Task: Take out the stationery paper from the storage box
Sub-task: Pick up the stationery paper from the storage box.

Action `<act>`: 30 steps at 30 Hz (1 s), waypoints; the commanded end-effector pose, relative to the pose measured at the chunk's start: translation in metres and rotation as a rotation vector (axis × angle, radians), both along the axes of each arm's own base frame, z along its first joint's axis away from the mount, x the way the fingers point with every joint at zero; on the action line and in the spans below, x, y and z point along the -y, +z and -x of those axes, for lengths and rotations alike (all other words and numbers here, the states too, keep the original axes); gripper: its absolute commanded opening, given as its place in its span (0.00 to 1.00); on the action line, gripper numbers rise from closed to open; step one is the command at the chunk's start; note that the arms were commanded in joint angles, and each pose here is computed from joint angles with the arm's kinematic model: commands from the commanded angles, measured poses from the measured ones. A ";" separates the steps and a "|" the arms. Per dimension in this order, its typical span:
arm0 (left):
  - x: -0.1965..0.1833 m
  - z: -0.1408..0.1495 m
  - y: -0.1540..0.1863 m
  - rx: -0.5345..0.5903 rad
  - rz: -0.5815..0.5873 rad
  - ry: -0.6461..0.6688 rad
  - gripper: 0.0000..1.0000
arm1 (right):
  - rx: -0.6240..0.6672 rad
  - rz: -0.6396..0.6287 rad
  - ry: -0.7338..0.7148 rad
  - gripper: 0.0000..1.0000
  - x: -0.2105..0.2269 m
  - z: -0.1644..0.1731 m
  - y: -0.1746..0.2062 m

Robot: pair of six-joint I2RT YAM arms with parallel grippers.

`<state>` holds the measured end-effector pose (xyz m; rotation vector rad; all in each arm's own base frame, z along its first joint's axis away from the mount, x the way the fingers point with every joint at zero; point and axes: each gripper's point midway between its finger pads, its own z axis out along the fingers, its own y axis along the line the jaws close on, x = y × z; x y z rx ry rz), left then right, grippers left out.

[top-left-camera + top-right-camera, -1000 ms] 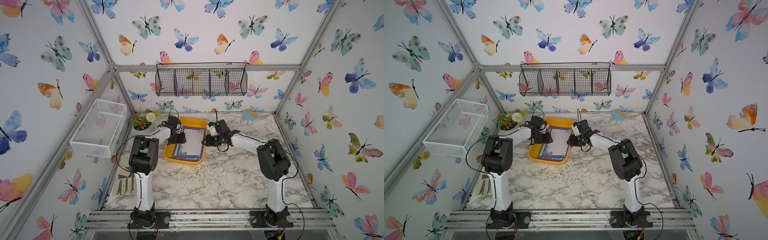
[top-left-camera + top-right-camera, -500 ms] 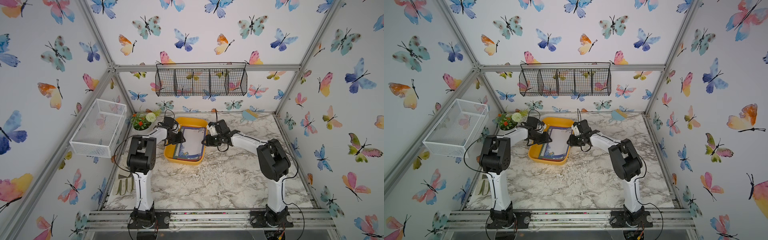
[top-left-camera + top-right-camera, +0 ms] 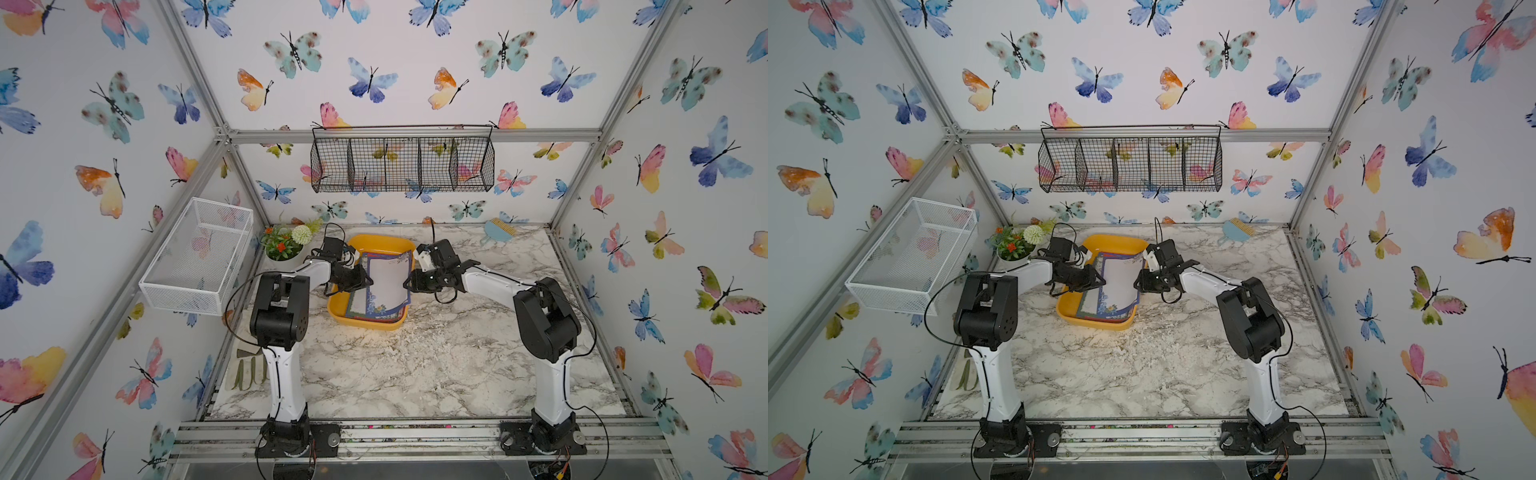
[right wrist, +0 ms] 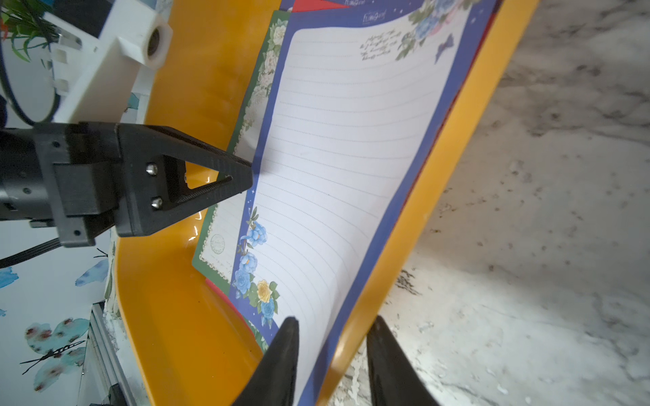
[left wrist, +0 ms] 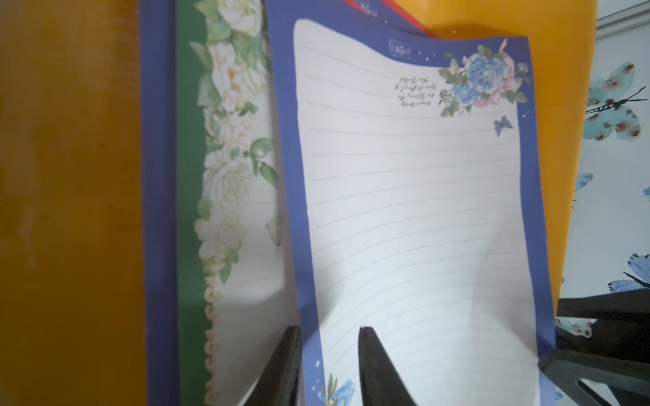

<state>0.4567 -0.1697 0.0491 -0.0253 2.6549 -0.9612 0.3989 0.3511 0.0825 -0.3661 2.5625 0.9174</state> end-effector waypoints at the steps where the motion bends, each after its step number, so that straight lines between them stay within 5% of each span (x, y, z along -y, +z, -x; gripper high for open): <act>1: 0.002 -0.003 0.026 0.044 0.066 0.001 0.31 | -0.029 -0.004 0.006 0.35 -0.004 0.005 -0.010; 30: 0.019 -0.001 0.039 0.015 0.299 -0.013 0.26 | -0.033 0.000 0.004 0.35 -0.003 0.005 -0.012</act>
